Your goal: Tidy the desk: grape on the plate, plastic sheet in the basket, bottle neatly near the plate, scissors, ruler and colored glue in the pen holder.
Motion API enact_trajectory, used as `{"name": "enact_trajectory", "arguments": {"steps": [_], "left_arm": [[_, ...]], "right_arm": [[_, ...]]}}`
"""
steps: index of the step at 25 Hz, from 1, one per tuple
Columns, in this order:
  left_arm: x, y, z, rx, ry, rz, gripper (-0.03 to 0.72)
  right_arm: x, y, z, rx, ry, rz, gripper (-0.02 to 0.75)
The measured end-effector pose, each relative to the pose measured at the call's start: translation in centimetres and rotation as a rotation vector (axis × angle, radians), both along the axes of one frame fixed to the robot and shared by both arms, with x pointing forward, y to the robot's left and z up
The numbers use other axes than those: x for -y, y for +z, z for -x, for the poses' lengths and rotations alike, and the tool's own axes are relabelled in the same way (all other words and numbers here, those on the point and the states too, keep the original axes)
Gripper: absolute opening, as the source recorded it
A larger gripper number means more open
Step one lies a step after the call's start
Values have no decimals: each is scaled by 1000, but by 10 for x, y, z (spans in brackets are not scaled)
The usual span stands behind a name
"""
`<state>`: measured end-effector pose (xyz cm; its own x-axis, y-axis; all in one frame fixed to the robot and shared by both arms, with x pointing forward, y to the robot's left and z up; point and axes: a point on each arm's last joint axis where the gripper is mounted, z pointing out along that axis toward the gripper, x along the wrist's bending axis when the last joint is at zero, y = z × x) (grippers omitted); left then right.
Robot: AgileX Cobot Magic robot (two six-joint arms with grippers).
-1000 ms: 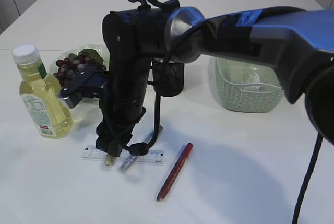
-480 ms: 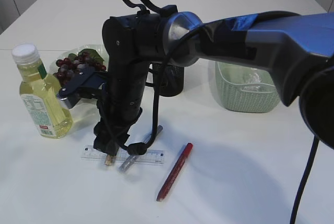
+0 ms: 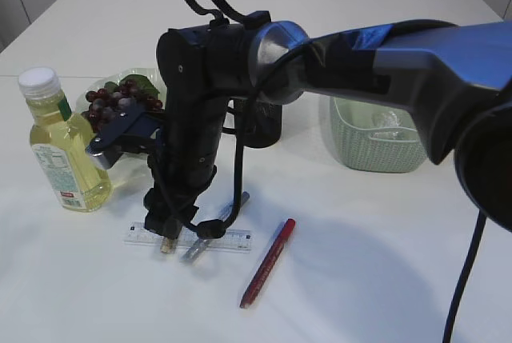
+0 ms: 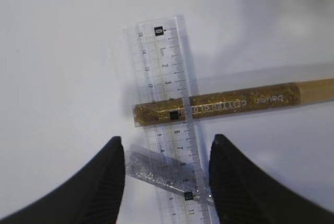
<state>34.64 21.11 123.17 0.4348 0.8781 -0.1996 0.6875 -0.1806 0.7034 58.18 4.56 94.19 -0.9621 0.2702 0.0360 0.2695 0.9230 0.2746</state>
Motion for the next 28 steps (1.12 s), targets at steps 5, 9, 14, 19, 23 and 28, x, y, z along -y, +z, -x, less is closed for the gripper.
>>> {"name": "enact_trajectory", "arguments": {"steps": [5, 9, 14, 19, 23, 28], "left_arm": [[0, 0, 0, 0, 0, 0, 307], [0, 0, 0, 0, 0, 0, 307], [0, 0, 0, 0, 0, 0, 307], [0, 0, 0, 0, 0, 0, 307], [0, 0, 0, 0, 0, 0, 306], [0, 0, 0, 0, 0, 0, 306]], "right_arm": [[0, -12, 0, -24, 4, 22, 418], [0, -15, 0, -29, 4, 27, 418], [0, -22, -1, -32, 7, 43, 419], [0, -28, -1, -42, 8, 54, 419], [0, -29, -1, -41, 10, 57, 419], [0, -31, -1, -42, 10, 58, 419]]}}
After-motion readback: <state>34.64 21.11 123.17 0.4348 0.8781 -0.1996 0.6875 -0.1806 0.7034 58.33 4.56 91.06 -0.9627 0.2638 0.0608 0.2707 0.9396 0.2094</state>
